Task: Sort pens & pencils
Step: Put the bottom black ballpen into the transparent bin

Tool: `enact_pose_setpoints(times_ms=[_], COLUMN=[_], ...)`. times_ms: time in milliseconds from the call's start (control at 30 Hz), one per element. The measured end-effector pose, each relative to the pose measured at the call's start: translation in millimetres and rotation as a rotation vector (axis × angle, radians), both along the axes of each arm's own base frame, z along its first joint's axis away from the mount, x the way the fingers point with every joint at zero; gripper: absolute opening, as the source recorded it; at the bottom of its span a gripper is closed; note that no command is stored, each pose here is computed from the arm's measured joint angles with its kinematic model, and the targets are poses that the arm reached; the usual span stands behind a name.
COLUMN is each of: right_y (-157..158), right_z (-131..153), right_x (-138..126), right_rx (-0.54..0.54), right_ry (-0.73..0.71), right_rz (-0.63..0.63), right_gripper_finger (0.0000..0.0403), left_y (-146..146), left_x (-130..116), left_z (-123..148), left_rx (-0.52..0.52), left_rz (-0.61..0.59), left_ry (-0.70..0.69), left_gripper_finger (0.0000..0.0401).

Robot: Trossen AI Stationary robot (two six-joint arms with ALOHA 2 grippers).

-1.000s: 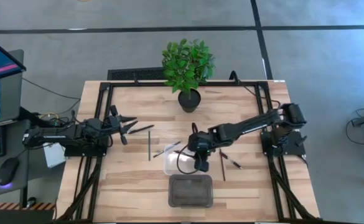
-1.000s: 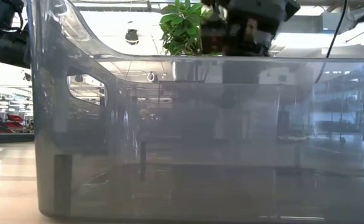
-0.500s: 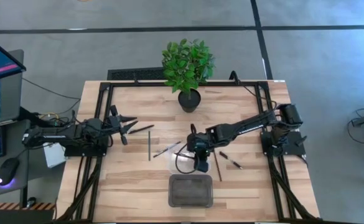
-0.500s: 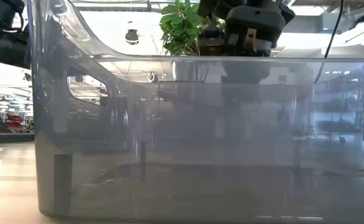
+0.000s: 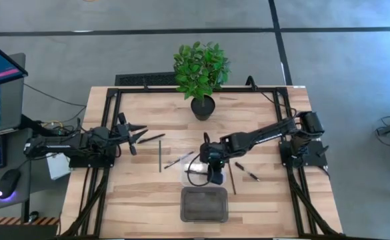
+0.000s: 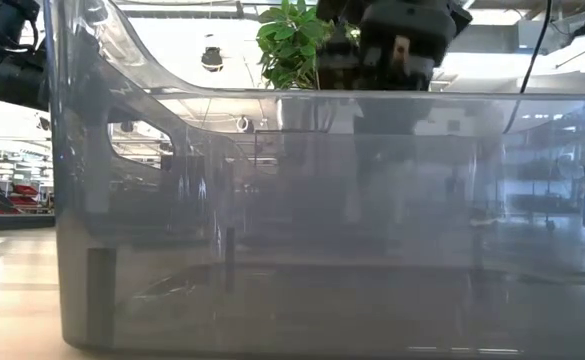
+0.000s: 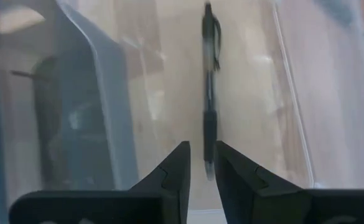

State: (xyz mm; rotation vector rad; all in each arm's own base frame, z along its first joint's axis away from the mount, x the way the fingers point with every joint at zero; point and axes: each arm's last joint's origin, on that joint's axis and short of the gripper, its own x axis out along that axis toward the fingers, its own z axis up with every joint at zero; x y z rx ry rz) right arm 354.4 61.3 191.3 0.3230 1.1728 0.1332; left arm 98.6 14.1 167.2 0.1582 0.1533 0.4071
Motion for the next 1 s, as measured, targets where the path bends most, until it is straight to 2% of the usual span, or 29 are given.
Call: enact_pose_setpoints(times_ms=[233, 300, 400, 600, 700, 833, 1000], right_y=[1.1, -0.1, -1.6, -9.0, -11.3, -11.3, -12.5], right_z=[37.9, 46.4, 62.8, 96.5, 113.4, 128.1, 122.9], right_x=[2.6, -5.7, -12.6, -49.6, -68.6, -87.5, -102.4], right_rx=[0.0, -0.001, 0.002, -0.14, -0.203, -0.266, -0.352], right_ry=[0.006, 0.07, 0.069, 0.084, 0.064, 0.036, 0.074], right_rz=[-0.01, -0.035, -0.075, -0.25, -0.318, -0.367, -0.385], right_gripper_finger=[0.0093, 0.0093, 0.0093, 0.0102, 0.0127, 0.0185, 0.0258], left_y=[0.0, 0.0, 0.0, 0.0, 0.0, 0.0, 0.1], left_x=[0.0, 0.0, 0.0, 0.3, 0.6, 0.7, 0.7], left_z=[-0.1, -0.1, -0.1, -0.5, -1.0, -1.2, -1.2], left_rx=[0.0, 0.0, 0.0, 0.0, 0.0, 0.0, -0.001], left_rz=[-0.001, 0.0, -0.001, -0.001, 0.001, 0.0, 0.0], left_ry=[0.0, 0.0, 0.0, 0.004, 0.01, 0.012, 0.012], left_gripper_finger=[0.0068, 0.0068, 0.0068, 0.0068, 0.0068, 0.0068, 0.0068])
